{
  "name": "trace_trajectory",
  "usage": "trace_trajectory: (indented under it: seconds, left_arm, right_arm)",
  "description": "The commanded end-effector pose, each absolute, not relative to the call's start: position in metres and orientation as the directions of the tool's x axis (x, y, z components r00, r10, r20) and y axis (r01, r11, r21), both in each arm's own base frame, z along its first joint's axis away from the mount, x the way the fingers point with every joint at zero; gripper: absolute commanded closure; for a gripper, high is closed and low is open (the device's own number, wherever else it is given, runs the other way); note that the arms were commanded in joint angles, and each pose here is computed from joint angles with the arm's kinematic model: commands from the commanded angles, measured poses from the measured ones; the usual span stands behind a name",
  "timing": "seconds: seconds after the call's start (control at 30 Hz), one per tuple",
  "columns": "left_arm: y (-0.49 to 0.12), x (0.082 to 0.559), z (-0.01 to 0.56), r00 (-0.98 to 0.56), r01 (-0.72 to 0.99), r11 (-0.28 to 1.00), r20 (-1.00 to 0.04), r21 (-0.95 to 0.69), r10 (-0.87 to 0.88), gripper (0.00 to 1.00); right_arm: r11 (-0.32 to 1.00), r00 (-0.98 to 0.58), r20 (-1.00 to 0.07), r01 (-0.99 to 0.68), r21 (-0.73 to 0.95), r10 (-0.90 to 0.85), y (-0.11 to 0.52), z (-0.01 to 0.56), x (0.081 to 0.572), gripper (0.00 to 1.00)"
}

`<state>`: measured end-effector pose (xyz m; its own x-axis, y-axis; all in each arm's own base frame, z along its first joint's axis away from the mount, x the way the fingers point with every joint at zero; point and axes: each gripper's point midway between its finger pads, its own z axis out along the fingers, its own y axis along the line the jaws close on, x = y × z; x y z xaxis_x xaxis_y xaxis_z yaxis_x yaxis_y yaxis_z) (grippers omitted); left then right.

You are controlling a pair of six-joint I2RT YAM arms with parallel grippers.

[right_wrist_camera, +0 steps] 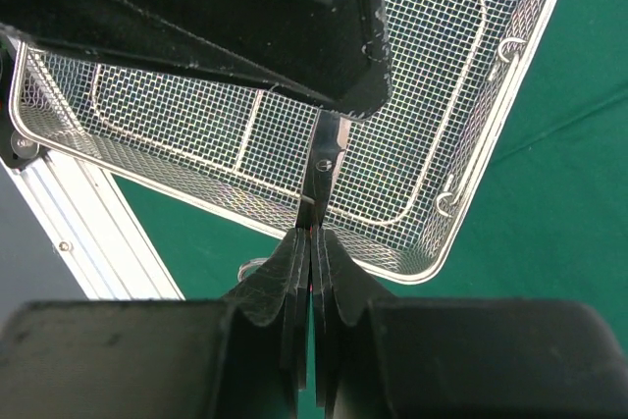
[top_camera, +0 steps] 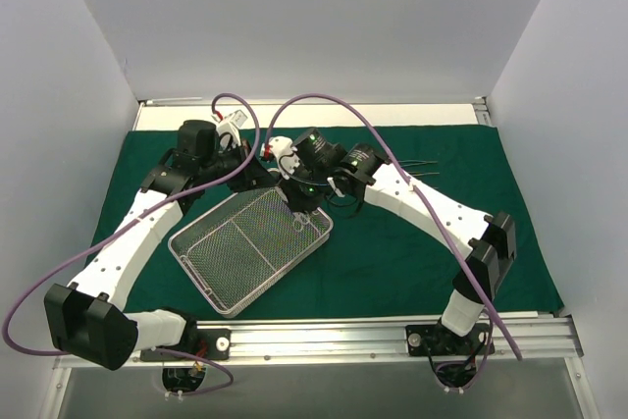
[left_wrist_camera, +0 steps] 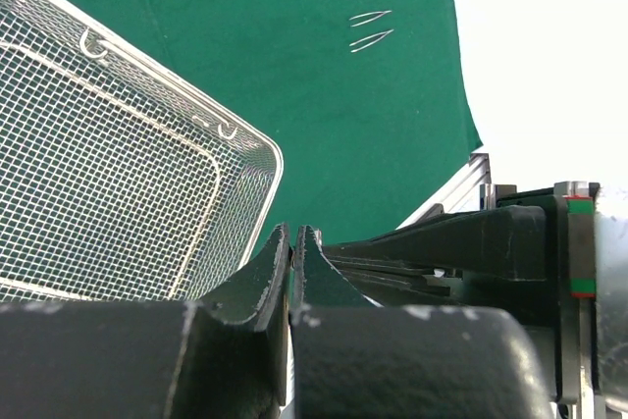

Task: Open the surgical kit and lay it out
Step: Adjust the medical item, then place the medical item in the surgical kit.

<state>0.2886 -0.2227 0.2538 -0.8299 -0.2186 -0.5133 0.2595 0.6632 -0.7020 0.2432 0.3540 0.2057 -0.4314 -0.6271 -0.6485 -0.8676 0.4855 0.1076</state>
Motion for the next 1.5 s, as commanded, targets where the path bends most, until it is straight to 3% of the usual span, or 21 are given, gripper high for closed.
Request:
trace_trajectory:
  seconds: [0.0, 0.03, 0.07, 0.1, 0.2, 0.3, 0.4, 0.53, 0.63, 0.7, 0.77, 0.8, 0.87, 0.9, 0.93, 0.97, 1.13, 1.2, 1.27, 1.33, 1.47]
  left_arm:
    - [-0.233, 0.29, 0.296, -0.781, 0.361, 0.567, -0.573, -0.74, -0.251, 0.98]
    - [-0.233, 0.29, 0.296, -0.78, 0.363, 0.567, -0.573, -0.74, -0.249, 0.98]
    - [-0.233, 0.29, 0.295, -0.781, 0.361, 0.569, -0.573, -0.739, -0.248, 0.98]
    - [-0.233, 0.29, 0.295, -0.779, 0.363, 0.57, -0.575, -0.737, -0.248, 0.98]
    - [-0.232, 0.289, 0.29, -0.787, 0.357, 0.573, -0.568, -0.737, -0.241, 0.98]
    - [-0.233, 0.288, 0.29, -0.787, 0.36, 0.567, -0.567, -0.741, -0.242, 0.98]
    - [-0.234, 0.289, 0.294, -0.784, 0.366, 0.562, -0.571, -0.741, -0.243, 0.98]
    - [-0.234, 0.288, 0.296, -0.782, 0.372, 0.56, -0.575, -0.741, -0.241, 0.98]
    - [-0.233, 0.286, 0.293, -0.786, 0.366, 0.564, -0.571, -0.74, -0.238, 0.98]
    - [-0.233, 0.286, 0.29, -0.789, 0.362, 0.565, -0.567, -0.741, -0.237, 0.98]
    - [-0.231, 0.286, 0.285, -0.795, 0.351, 0.571, -0.559, -0.742, -0.237, 0.88]
    - [-0.229, 0.286, 0.283, -0.796, 0.345, 0.575, -0.556, -0.742, -0.24, 0.75]
    - [-0.226, 0.286, 0.278, -0.796, 0.338, 0.584, -0.555, -0.738, -0.241, 0.63]
    - [-0.22, 0.287, 0.277, -0.792, 0.327, 0.594, -0.556, -0.735, -0.251, 0.47]
    - [-0.215, 0.288, 0.274, -0.787, 0.324, 0.608, -0.563, -0.725, -0.252, 0.4]
    - [-0.21, 0.29, 0.273, -0.782, 0.316, 0.619, -0.567, -0.719, -0.259, 0.09]
    - [-0.17, 0.291, 0.258, -0.757, 0.265, 0.692, -0.589, -0.671, -0.282, 0.06]
    - [-0.163, 0.289, 0.256, -0.749, 0.269, 0.697, -0.599, -0.665, -0.282, 0.06]
    - [-0.159, 0.291, 0.258, -0.737, 0.28, 0.694, -0.611, -0.664, -0.287, 0.06]
    - [-0.162, 0.29, 0.258, -0.735, 0.288, 0.676, -0.609, -0.679, -0.298, 0.06]
    - [-0.172, 0.285, 0.268, -0.692, 0.329, 0.638, -0.638, -0.696, -0.339, 0.06]
  right_arm:
    - [0.465, -0.422, -0.613, -0.88, 0.099, -0.668, 0.353, 0.198, 0.239, 1.0]
    - [0.449, -0.418, -0.62, -0.886, 0.116, -0.664, 0.357, 0.2, 0.237, 1.0]
    - [0.455, -0.423, -0.624, -0.882, 0.12, -0.656, 0.358, 0.202, 0.237, 0.8]
    - [0.476, -0.432, -0.632, -0.872, 0.111, -0.643, 0.358, 0.204, 0.24, 0.68]
    - [0.5, -0.421, -0.677, -0.861, 0.089, -0.604, 0.359, 0.216, 0.246, 0.58]
    - [0.505, -0.42, -0.693, -0.858, 0.092, -0.586, 0.361, 0.222, 0.249, 0.56]
    - [0.502, -0.429, -0.676, -0.859, 0.101, -0.599, 0.362, 0.216, 0.247, 0.57]
    - [0.497, -0.431, -0.671, -0.861, 0.106, -0.603, 0.363, 0.212, 0.247, 0.69]
    - [0.491, -0.434, -0.651, -0.865, 0.106, -0.623, 0.362, 0.206, 0.248, 0.98]
    - [0.495, -0.432, -0.639, -0.864, 0.091, -0.636, 0.36, 0.205, 0.251, 1.0]
    - [0.485, -0.407, -0.611, -0.873, 0.044, -0.679, 0.351, 0.199, 0.254, 1.0]
    - [0.467, -0.385, -0.603, -0.884, 0.023, -0.699, 0.348, 0.197, 0.254, 1.0]
    - [0.43, -0.321, -0.577, -0.901, -0.058, -0.751, 0.334, 0.193, 0.259, 1.0]
    - [0.409, -0.295, -0.563, -0.909, -0.085, -0.772, 0.328, 0.19, 0.26, 1.0]
    - [0.401, -0.292, -0.536, -0.911, -0.095, -0.792, 0.313, 0.181, 0.262, 1.0]
    - [0.413, -0.297, -0.521, -0.903, -0.121, -0.801, 0.301, 0.178, 0.27, 1.0]
    - [0.44, -0.309, -0.446, -0.869, -0.225, -0.84, 0.232, 0.164, 0.311, 1.0]
    - [0.444, -0.338, -0.346, -0.846, -0.296, -0.875, 0.189, 0.143, 0.321, 1.0]
    - [0.313, -0.243, -0.239, -0.895, -0.318, -0.94, 0.155, 0.121, 0.312, 1.0]
    - [0.173, -0.114, -0.153, -0.873, -0.456, -0.982, 0.126, 0.132, 0.318, 1.0]
    - [0.205, -0.181, -0.096, -0.868, -0.451, -0.979, 0.065, 0.121, 0.328, 1.0]
